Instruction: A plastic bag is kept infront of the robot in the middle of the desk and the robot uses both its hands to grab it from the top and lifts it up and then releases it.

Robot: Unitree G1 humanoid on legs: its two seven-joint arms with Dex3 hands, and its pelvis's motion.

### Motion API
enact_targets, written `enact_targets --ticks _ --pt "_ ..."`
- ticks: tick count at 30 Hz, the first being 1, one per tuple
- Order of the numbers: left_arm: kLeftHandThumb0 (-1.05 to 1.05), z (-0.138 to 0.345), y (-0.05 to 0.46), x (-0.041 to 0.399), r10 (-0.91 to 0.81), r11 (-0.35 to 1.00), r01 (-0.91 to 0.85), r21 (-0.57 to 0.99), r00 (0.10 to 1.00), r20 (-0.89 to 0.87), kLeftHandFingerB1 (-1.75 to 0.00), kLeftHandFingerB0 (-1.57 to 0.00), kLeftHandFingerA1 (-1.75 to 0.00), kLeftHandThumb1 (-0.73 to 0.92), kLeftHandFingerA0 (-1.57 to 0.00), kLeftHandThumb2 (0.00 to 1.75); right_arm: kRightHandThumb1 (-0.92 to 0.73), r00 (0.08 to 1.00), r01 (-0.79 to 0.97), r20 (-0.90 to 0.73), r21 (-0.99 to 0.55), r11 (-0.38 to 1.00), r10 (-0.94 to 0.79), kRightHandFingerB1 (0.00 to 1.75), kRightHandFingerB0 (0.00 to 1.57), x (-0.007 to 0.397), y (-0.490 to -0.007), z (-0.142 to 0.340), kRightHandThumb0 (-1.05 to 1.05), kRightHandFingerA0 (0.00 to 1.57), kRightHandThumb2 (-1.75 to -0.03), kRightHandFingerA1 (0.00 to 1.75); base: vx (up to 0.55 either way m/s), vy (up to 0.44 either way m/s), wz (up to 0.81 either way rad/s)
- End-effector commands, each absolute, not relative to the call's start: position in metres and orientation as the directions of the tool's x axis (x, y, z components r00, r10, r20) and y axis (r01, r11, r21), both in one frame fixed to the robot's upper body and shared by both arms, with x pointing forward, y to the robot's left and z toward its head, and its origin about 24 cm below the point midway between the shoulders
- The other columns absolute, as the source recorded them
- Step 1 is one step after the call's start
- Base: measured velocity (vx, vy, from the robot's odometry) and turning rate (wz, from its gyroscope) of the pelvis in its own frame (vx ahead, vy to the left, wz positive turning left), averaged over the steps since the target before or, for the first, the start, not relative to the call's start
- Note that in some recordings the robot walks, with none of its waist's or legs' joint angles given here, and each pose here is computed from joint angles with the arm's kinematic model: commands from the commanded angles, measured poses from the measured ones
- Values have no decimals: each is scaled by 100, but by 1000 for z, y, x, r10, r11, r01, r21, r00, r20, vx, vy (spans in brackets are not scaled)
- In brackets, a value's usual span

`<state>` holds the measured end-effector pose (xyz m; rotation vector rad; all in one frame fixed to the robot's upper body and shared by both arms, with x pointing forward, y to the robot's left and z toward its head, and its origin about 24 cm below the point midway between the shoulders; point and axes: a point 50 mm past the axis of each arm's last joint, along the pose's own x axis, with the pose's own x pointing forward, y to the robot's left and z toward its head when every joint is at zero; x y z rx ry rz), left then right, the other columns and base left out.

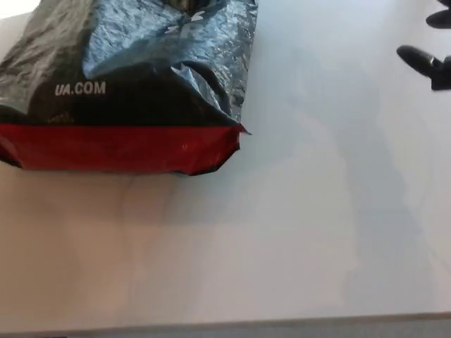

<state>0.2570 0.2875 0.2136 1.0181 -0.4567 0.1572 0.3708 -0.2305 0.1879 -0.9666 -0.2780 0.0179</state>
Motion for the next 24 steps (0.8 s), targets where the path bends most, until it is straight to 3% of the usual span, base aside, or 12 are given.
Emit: enact_targets --ticks 1,2,4,5,6,7,8,11,14,15,17,24 --pt "-63 157 276 133 7 688 -384 615 852 524 -26 -13 -39 88 -23 66 -60 857 74 363 -789 610 365 39 12 240 -216 133 -85 23 -94 44 -264 112 -87" --pt "-60 139 273 115 29 721 -393 571 840 541 -16 -7 -38 89 -12 71 -62 831 103 409 -779 619 377 37 8 218 -219 123 -81 19 -96 44 -259 115 -7" --pt "-59 123 270 98 55 745 -404 530 830 555 -15 -8 -37 90 -13 71 -77 822 108 432 -759 642 372 24 13 197 -221 114 -79 23 -65 29 -250 123 -24" --pt "-59 114 267 89 72 756 -403 515 834 547 -19 -4 -39 92 -14 72 -62 812 109 448 -746 657 373 33 4 185 -222 108 -79 11 -94 42 -235 100 -37" --pt "-59 111 265 84 80 761 -403 509 836 543 -19 -4 -39 92 -14 72 -62 809 110 454 -740 663 373 33 4 180 -223 106 -79 11 -94 42 -237 91 -3" --pt "-59 101 258 71 119 774 -404 488 849 515 -16 -4 -40 92 -16 72 -75 821 103 445 -732 674 358 20 7 160 -226 97 -76 12 -65 26 -243 80 5" --pt "-58 94 254 63 134 779 -404 479 855 502 -15 -3 -40 92 -16 73 -60 834 102 436 -725 681 339 24 0 143 -227 90 -73 1 -100 30 -256 72 -1" --pt "-61 80 248 44 149 800 -385 461 871 469 -3 -5 -40 86 -9 82 -60 858 84 413 -698 711 304 21 0 113 -226 76 -75 1 -100 34 -271 55 10" --pt "-61 68 244 28 168 819 -375 435 881 443 -18 0 -38 92 -14 70 -62 842 36 415 -681 731 345 10 7 99 -221 65 -86 8 -93 26 -282 34 5" --pt "-68 66 243 23 169 826 -366 430 887 430 -20 0 -48 74 -8 102 -62 845 24 407 -677 735 347 12 1 94 -218 63 -83 2 -96 25 -277 18 -2" --pt "-59 62 241 16 172 832 -354 426 896 409 -4 -5 -42 86 -9 79 -63 847 16 406 -664 747 343 11 0 87 -215 58 -82 1 -98 20 -299 -2 -26" --pt "-70 53 237 -2 129 800 -326 504 913 386 -15 0 -37 72 -1 101 -68 840 19 418 -660 751 346 0 0 77 -211 49 -91 0 -94 3 -82 -12 -4"
